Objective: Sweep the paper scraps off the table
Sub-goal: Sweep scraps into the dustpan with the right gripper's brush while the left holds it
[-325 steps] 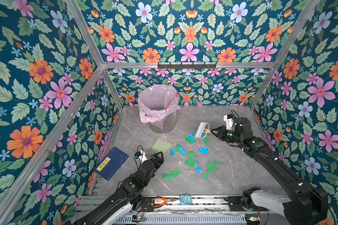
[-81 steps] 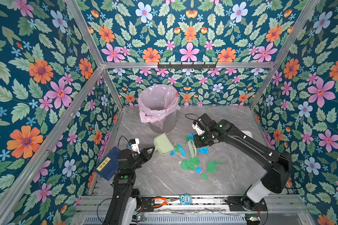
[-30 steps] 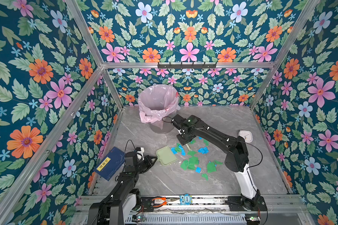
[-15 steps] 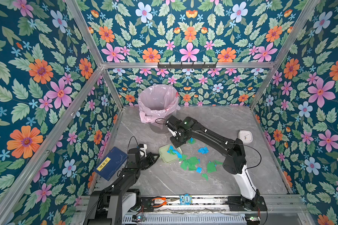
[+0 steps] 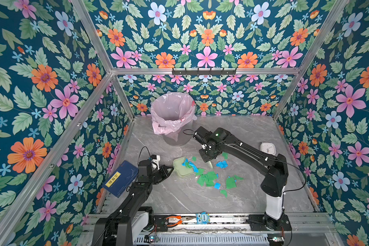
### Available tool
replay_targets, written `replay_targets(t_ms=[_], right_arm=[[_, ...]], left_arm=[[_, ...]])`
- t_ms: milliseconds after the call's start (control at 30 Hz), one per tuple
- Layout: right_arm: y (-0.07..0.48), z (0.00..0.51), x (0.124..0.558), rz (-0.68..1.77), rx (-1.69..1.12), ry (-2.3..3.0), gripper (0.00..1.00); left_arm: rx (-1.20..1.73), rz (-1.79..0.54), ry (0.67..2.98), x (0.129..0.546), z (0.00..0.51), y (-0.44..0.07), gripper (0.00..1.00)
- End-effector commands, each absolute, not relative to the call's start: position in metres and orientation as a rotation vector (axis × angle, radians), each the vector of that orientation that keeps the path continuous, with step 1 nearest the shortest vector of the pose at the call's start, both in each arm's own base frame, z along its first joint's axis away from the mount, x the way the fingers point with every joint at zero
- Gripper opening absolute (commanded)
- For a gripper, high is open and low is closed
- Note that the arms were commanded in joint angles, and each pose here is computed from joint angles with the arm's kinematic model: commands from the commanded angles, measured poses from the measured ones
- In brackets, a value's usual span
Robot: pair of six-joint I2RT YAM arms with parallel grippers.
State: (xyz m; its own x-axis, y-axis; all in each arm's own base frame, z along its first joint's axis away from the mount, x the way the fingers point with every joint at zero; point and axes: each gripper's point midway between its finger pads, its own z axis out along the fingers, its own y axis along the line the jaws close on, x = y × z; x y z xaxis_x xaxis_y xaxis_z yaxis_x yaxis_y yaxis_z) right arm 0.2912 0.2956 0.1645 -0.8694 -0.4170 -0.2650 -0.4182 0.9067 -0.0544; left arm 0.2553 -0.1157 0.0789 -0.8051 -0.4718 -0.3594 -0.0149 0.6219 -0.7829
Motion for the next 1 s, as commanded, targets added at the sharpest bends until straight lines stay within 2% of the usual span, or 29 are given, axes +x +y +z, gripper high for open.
replay_targets(t_ms=[0,267,767,967], right_arm=[[0.295,0.159,0.292,0.014,-0.532,2.803,0.0],[0.316,0.137,0.297,0.099,-0.5,2.842,0.0],[0.374,0.148,0.297,0.438,-0.529,2.855,0.0],[0.372,0.153,0.305,0.385,-0.535,2.833,0.0]], left_arm=[[-0.373,-1.087,2.343,0.247,0.07,-0.115,0.0],[-0.331,-1.12,2.36,0.242,0.068,-0.125,0.0],[-0.323,-1.152,2.346,0.245,0.069,-0.131,0.0],[-0.326,-1.166,2.301,0.253,0.076,-0.131,0.0]])
